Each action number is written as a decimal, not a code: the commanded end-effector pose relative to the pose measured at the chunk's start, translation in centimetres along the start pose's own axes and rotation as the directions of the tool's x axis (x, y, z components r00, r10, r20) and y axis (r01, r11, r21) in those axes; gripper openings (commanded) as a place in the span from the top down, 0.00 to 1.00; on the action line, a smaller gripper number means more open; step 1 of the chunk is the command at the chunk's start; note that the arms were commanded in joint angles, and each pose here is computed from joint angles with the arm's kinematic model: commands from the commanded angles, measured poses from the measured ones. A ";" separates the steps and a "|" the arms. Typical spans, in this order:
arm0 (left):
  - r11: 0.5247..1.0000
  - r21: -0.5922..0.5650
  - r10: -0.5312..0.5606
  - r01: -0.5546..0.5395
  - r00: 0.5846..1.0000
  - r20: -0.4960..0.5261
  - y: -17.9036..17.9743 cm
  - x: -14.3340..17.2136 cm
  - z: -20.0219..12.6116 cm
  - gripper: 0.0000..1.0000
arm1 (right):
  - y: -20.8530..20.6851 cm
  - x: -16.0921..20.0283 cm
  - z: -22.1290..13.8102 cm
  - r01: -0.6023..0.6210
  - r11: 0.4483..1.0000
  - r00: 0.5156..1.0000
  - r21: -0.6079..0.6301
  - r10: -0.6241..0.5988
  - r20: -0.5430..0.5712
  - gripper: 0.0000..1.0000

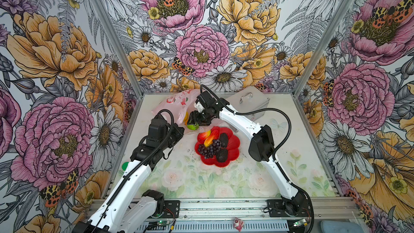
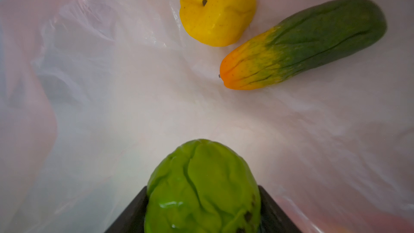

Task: Place the fruits into the plastic bag
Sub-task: Place the fruit in the plastic bag, then pick up the fruit from the plate, then place the fruit in the plastic bag, then pick up the fruit from the plate.

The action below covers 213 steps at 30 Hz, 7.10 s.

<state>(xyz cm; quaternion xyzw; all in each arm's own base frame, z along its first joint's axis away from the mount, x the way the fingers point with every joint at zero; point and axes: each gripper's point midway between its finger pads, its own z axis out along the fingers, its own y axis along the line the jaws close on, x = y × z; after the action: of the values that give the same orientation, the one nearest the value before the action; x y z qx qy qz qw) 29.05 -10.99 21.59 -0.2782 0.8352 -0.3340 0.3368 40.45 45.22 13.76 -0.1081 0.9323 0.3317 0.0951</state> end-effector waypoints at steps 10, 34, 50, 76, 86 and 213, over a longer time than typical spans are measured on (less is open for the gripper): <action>1.000 0.023 -0.009 0.008 1.000 0.014 -0.3 -0.4 -0.2 1.00 | 4.2 -3.4 -4.5 0.062 0.994 0.987 -0.093 -0.048 0.151 0.18; 1.000 0.016 -0.010 0.010 1.000 0.015 0.1 -0.3 -0.2 1.00 | -1.7 7.9 -13.2 0.309 0.925 0.941 0.220 -0.331 0.068 0.01; 1.000 0.018 -0.010 0.009 1.000 0.019 0.0 -0.6 -0.2 1.00 | -11.0 17.5 -8.3 0.347 0.884 0.929 0.314 -0.277 -0.247 0.00; 1.000 0.009 -0.024 0.024 0.999 0.022 0.3 -0.7 -0.1 1.00 | -13.3 18.4 -3.4 0.407 0.847 0.886 0.341 -0.276 -0.372 0.13; 1.000 0.001 -0.029 0.029 0.999 0.022 0.5 -0.7 0.1 1.00 | -12.2 18.0 -4.7 0.395 0.855 0.899 0.338 -0.284 -0.332 0.41; 0.995 0.054 -0.083 0.081 0.996 0.043 0.2 -1.9 -0.4 1.00 | -14.7 9.1 -9.2 -0.175 0.951 0.961 0.254 0.110 0.253 0.34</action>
<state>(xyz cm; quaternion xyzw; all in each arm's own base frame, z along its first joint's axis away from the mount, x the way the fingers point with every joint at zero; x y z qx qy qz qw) 29.92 -9.53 21.93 -0.3086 0.8138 -0.3518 0.3446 33.74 26.73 9.57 -0.0035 0.9572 0.2162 0.1927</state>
